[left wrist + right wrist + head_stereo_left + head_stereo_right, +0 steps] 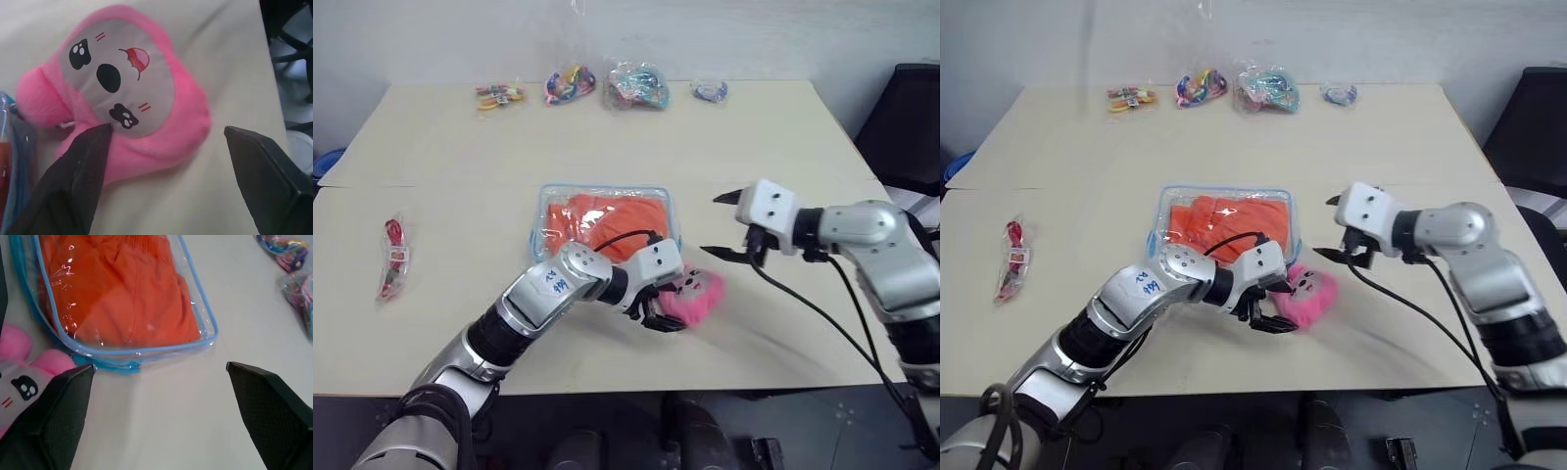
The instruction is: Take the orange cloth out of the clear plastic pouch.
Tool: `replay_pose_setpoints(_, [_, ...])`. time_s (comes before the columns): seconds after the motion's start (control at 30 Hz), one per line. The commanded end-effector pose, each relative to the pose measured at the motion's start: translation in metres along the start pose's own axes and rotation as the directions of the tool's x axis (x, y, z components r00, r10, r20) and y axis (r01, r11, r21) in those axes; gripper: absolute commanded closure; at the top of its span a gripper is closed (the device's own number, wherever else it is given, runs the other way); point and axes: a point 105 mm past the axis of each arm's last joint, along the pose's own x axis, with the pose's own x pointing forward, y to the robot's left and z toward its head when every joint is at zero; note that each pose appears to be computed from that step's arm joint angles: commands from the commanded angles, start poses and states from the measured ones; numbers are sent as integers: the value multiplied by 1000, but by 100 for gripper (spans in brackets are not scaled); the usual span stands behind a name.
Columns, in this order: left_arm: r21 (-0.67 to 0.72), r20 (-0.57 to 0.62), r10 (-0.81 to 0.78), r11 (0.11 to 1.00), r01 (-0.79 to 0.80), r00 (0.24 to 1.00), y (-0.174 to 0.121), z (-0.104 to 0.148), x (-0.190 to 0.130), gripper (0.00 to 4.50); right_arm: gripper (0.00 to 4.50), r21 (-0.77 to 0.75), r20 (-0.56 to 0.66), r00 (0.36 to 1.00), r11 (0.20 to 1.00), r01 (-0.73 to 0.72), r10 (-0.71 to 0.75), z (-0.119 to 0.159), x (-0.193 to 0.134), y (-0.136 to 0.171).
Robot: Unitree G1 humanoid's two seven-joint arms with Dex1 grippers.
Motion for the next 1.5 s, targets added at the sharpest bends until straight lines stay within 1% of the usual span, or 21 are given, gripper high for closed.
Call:
replay_pose_setpoints(0.03, [-9,17,14,1000,-13,1000,3,-1,-7,188,0,-80,26,1000,997,10,-8,7,5,-9])
replay_pose_setpoints(0.2, [-21,29,-5,1000,6,1000,3,-2,-29,346,0,-208,9,996,974,-89,92,1,17,0])
replay_pose_setpoints(0.3, [-24,36,-9,1000,10,999,4,-1,-35,444,0,-253,-11,994,962,-106,107,-4,19,-3])
replay_pose_setpoints(0.37, [-2,29,-10,1000,10,1000,5,0,-37,448,0,-290,-21,993,950,-119,118,-5,20,-7])
replay_pose_setpoints(0.53, [51,4,-27,998,27,1000,4,-1,-47,448,0,-327,25,987,934,-142,159,1,28,-7])
replay_pose_setpoints(0.73, [56,-2,2,998,-2,1000,13,-3,-53,448,0,-374,32,975,907,-192,220,1,42,4])
replay_pose_setpoints(1.03, [58,17,8,998,-9,1000,11,-1,-51,448,0,-396,109,955,893,-213,276,15,56,12])
replay_pose_setpoints(1.1, [57,19,12,998,-13,1000,12,-1,-50,450,39,-392,155,944,895,-213,293,22,57,14])
replay_pose_setpoints(1.17, [56,20,14,998,-15,1000,12,-1,-50,450,95,-389,175,938,896,-213,299,26,59,15])
replay_pose_setpoints(1.3, [56,26,20,998,-22,999,13,0,-50,450,228,-397,174,929,886,-239,328,24,64,23])
replay_pose_setpoints(1.37, [55,28,24,998,-25,999,13,1,-50,450,305,-402,175,927,884,-240,331,23,66,25])
replay_pose_setpoints(1.4, [55,29,25,998,-26,999,13,1,-50,450,332,-402,172,928,883,-242,332,23,66,26])
replay_pose_setpoints(1.5, [54,32,27,998,-29,999,14,1,-50,450,332,-398,173,924,882,-252,342,20,67,29])
